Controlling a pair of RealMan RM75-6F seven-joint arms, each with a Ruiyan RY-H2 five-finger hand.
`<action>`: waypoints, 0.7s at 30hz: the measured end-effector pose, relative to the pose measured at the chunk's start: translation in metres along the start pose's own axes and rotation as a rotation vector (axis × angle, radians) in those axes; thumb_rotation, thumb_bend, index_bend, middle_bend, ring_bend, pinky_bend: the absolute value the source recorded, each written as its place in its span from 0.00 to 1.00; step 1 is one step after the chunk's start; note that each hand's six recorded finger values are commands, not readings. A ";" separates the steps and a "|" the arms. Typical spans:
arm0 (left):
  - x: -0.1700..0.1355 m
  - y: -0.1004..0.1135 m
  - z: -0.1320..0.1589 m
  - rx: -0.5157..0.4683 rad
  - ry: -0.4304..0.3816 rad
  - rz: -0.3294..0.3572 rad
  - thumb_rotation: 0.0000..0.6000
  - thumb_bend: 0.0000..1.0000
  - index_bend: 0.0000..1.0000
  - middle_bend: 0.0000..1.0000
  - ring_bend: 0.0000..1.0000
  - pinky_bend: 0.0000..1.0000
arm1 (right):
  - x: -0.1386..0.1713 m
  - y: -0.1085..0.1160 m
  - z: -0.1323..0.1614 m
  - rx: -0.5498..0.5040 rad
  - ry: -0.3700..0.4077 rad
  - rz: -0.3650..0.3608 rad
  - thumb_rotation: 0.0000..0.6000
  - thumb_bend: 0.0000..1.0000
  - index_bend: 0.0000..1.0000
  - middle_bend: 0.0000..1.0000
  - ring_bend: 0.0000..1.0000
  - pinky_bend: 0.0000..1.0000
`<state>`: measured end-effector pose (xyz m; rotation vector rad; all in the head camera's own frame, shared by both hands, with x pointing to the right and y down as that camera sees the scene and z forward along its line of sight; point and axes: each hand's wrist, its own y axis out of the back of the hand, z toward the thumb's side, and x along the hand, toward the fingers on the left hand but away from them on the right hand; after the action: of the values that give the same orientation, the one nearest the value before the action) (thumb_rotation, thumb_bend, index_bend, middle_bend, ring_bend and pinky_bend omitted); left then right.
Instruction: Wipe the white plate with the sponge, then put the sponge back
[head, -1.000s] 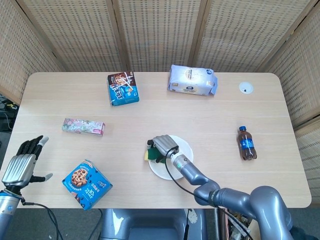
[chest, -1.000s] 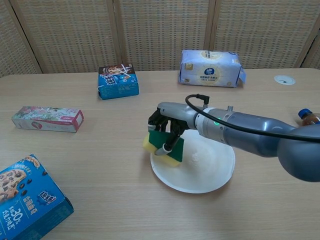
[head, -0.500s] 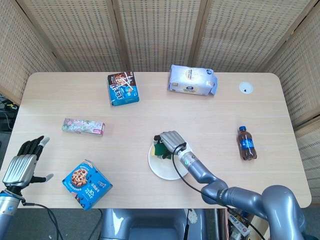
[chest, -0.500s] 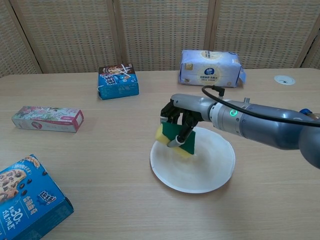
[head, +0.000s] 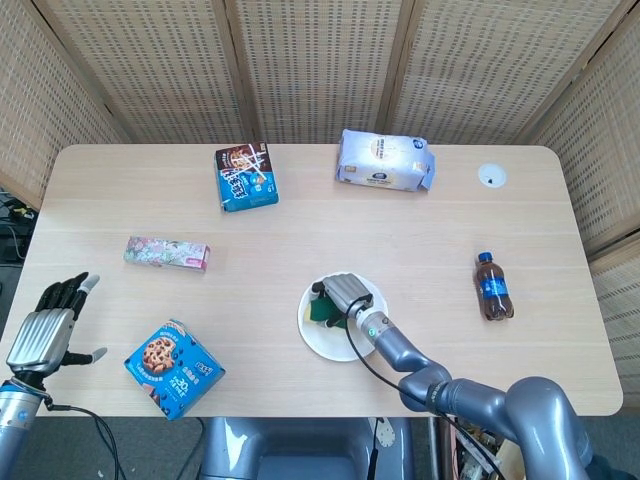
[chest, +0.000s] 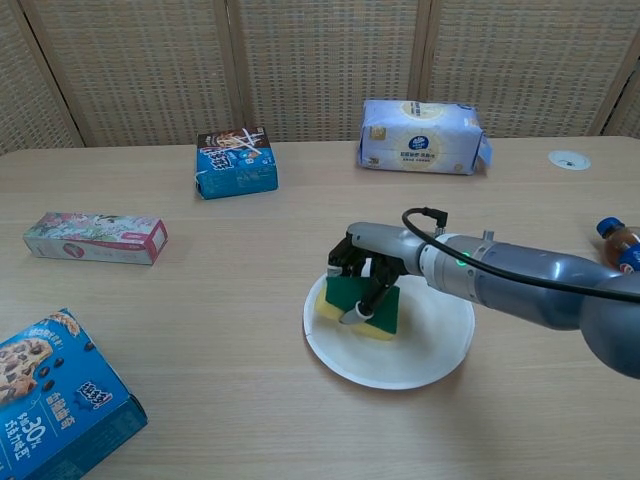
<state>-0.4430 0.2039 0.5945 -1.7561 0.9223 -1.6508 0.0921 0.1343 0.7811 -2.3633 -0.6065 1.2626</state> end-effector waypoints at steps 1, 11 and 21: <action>0.000 0.000 0.000 0.000 -0.001 0.000 1.00 0.00 0.00 0.00 0.00 0.00 | 0.000 0.000 0.000 -0.006 0.001 0.000 1.00 0.50 0.61 0.51 0.38 0.43; -0.001 0.000 0.001 -0.001 -0.005 0.002 1.00 0.00 0.00 0.00 0.00 0.00 | 0.001 0.000 -0.004 -0.054 0.008 -0.004 1.00 0.50 0.61 0.51 0.38 0.43; -0.002 0.002 0.001 -0.007 -0.010 0.003 1.00 0.00 0.00 0.00 0.00 0.00 | 0.008 0.047 0.019 -0.101 0.096 -0.115 1.00 0.50 0.61 0.51 0.38 0.43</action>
<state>-0.4419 0.2040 0.5919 -1.7656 0.9264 -1.6371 0.0884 0.1024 0.7412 -2.4165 -0.7801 1.0856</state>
